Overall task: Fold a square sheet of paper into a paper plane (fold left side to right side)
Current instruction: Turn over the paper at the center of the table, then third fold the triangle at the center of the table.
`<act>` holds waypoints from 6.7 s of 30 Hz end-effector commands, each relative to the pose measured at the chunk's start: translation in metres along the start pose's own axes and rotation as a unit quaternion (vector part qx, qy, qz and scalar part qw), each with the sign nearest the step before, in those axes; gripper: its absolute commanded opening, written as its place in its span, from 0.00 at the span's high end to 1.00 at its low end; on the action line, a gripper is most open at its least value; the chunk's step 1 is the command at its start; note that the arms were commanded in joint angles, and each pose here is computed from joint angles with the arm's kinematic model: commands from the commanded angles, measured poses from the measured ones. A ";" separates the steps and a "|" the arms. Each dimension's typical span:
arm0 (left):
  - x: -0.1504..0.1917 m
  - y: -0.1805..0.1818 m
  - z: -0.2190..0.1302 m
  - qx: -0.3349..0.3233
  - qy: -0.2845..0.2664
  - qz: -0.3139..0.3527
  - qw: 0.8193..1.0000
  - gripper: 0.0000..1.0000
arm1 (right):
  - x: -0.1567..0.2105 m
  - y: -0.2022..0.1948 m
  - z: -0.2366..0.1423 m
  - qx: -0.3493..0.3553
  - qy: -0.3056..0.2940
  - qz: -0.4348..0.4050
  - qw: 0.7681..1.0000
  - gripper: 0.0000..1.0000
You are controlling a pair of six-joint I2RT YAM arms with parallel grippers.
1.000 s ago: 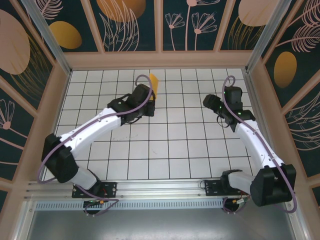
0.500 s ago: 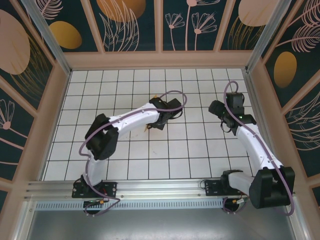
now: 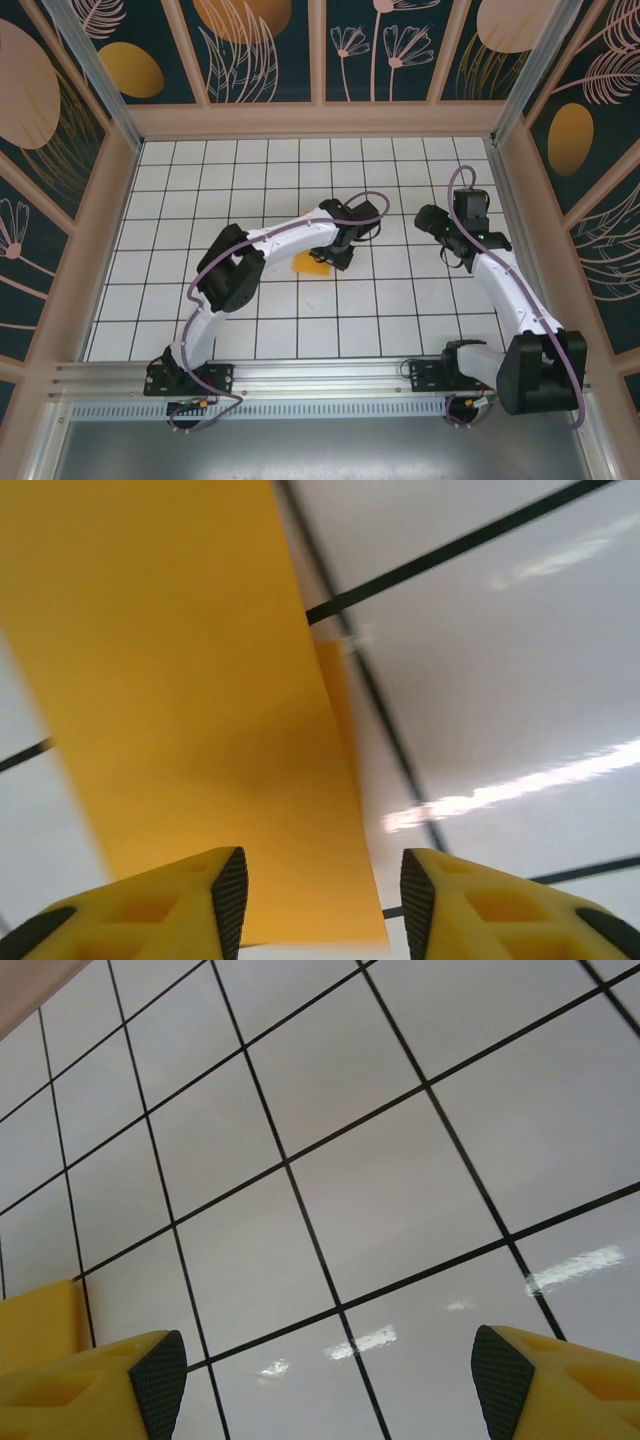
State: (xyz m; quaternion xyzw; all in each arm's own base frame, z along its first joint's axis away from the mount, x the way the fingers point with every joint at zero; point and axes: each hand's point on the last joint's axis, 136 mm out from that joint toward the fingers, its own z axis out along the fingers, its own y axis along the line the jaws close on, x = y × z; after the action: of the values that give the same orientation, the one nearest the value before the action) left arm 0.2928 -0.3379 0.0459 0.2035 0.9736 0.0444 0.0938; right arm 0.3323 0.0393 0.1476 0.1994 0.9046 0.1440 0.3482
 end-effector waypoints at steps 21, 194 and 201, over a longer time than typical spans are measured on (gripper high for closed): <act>-0.038 0.137 -0.101 0.293 -0.270 -0.227 0.889 0.23 | 0.120 0.207 0.069 -0.275 0.195 -0.058 0.940 0.32; -0.097 0.067 -0.003 0.437 -0.116 -0.232 0.861 0.65 | 0.233 0.210 0.045 -0.170 -0.005 -0.569 0.805 1.00; -0.092 0.059 0.037 0.413 -0.081 -0.234 0.876 0.65 | 0.234 0.211 0.045 -0.173 -0.003 -0.567 0.806 1.00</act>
State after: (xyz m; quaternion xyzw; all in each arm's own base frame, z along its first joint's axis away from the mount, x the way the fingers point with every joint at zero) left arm 0.4061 -0.3219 0.0478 -0.0127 0.9024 -0.4187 0.1007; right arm 0.2576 0.3375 0.0550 -0.4224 0.8165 0.0607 0.3889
